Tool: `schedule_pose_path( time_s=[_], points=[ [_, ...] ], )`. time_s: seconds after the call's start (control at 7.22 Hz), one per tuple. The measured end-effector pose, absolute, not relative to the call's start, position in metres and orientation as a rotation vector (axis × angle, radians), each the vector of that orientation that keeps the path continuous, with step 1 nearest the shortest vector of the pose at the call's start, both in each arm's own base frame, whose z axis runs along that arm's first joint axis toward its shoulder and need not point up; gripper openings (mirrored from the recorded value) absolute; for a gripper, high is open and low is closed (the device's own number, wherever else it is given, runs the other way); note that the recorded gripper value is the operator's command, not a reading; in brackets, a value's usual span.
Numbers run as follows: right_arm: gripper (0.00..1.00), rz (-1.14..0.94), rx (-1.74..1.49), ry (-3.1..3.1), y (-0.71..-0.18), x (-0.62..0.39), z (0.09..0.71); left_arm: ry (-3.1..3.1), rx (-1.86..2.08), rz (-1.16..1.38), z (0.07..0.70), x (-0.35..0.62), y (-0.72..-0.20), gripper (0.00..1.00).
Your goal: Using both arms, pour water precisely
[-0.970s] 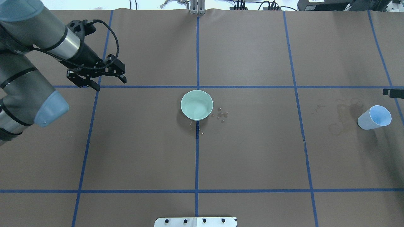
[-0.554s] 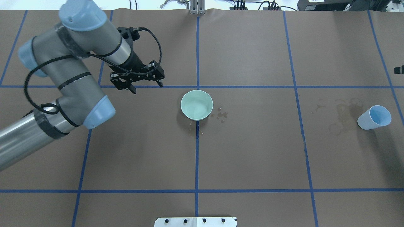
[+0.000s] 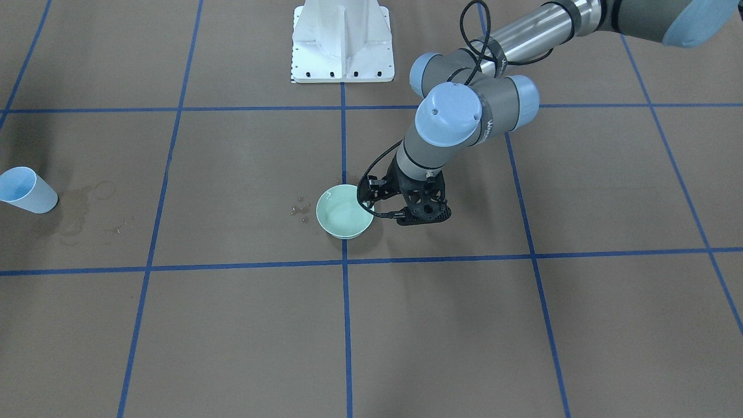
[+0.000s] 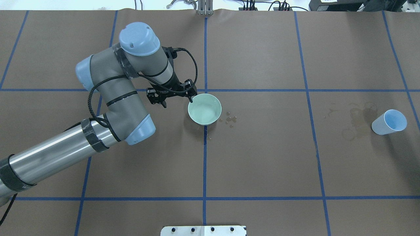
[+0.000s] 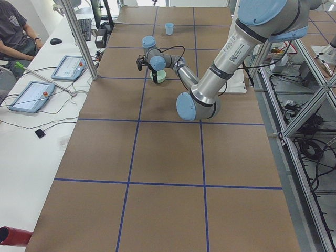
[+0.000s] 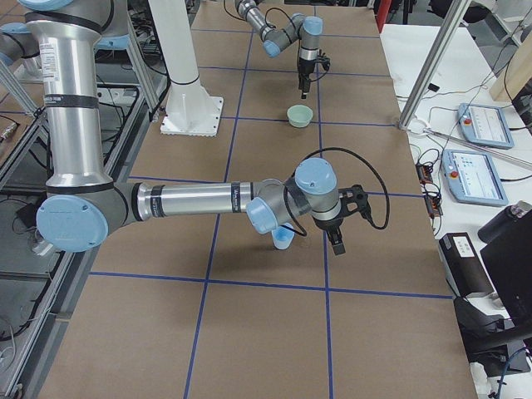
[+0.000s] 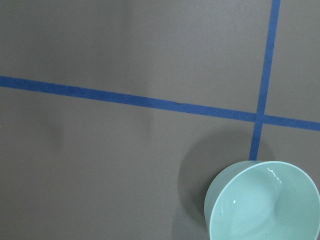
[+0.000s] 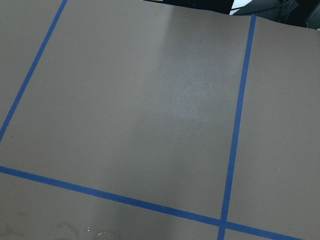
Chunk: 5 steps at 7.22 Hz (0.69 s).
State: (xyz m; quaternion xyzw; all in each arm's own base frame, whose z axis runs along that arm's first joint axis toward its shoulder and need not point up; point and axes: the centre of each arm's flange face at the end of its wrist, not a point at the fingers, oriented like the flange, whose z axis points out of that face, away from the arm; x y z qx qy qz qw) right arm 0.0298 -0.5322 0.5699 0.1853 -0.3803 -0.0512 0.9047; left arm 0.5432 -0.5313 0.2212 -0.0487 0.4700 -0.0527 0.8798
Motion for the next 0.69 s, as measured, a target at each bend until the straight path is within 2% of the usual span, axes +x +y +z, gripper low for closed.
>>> schedule_pose_path(
  time_s=[0.14,0.28,0.42,0.55,0.69],
  points=[
    [1.00,-0.152,0.353,-0.778,-0.536,0.036,0.571,0.992,-0.104,-0.115,0.229,0.559,-0.533,0.93],
    [1.00,-0.196,0.318,-0.781,-0.543,0.045,0.568,0.999,-0.107,-0.117,0.235,0.568,-0.533,0.77],
    [1.00,-0.231,0.286,-0.790,-0.546,0.051,0.566,1.002,-0.110,-0.116,0.238,0.573,-0.531,0.55],
    [1.00,-0.249,0.262,-0.799,-0.546,0.053,0.566,1.002,-0.115,-0.117,0.238,0.576,-0.529,0.15],
    [1.00,-0.256,0.244,-0.810,-0.545,0.053,0.567,1.005,-0.120,-0.125,0.237,0.578,-0.528,0.00]
  ],
)
